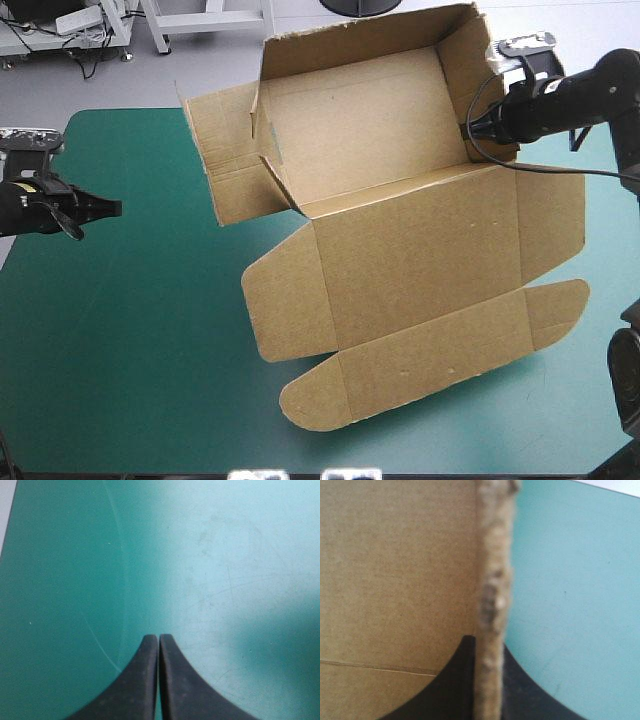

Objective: Fold the box

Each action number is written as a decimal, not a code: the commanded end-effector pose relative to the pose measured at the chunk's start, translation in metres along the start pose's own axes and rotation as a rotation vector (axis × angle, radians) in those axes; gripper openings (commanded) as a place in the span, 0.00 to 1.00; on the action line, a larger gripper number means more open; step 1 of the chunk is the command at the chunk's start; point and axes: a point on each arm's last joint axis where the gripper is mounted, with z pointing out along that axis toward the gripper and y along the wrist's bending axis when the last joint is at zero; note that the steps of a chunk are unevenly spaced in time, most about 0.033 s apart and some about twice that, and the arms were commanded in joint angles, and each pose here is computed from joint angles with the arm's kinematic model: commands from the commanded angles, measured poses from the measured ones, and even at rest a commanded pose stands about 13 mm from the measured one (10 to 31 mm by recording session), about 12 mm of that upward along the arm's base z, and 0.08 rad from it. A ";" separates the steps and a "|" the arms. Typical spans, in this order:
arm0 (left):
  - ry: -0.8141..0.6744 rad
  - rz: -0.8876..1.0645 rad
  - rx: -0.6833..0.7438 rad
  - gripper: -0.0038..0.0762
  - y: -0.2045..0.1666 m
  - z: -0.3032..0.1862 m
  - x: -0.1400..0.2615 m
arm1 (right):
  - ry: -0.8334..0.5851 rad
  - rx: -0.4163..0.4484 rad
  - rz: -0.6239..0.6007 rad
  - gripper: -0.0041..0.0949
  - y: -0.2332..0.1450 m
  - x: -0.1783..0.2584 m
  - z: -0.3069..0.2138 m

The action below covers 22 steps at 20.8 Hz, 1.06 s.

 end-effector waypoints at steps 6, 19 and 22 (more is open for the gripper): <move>-0.184 -0.055 0.508 0.05 -0.004 0.015 -0.022 | -0.152 -0.135 -0.015 0.02 0.026 -0.009 -0.046; -0.205 0.046 1.048 0.04 -0.081 0.019 -0.032 | -0.156 -0.155 -0.023 0.02 0.028 -0.010 -0.043; -0.216 0.035 1.112 0.05 -0.094 0.014 -0.035 | -0.141 -0.154 -0.016 0.02 0.024 -0.010 -0.036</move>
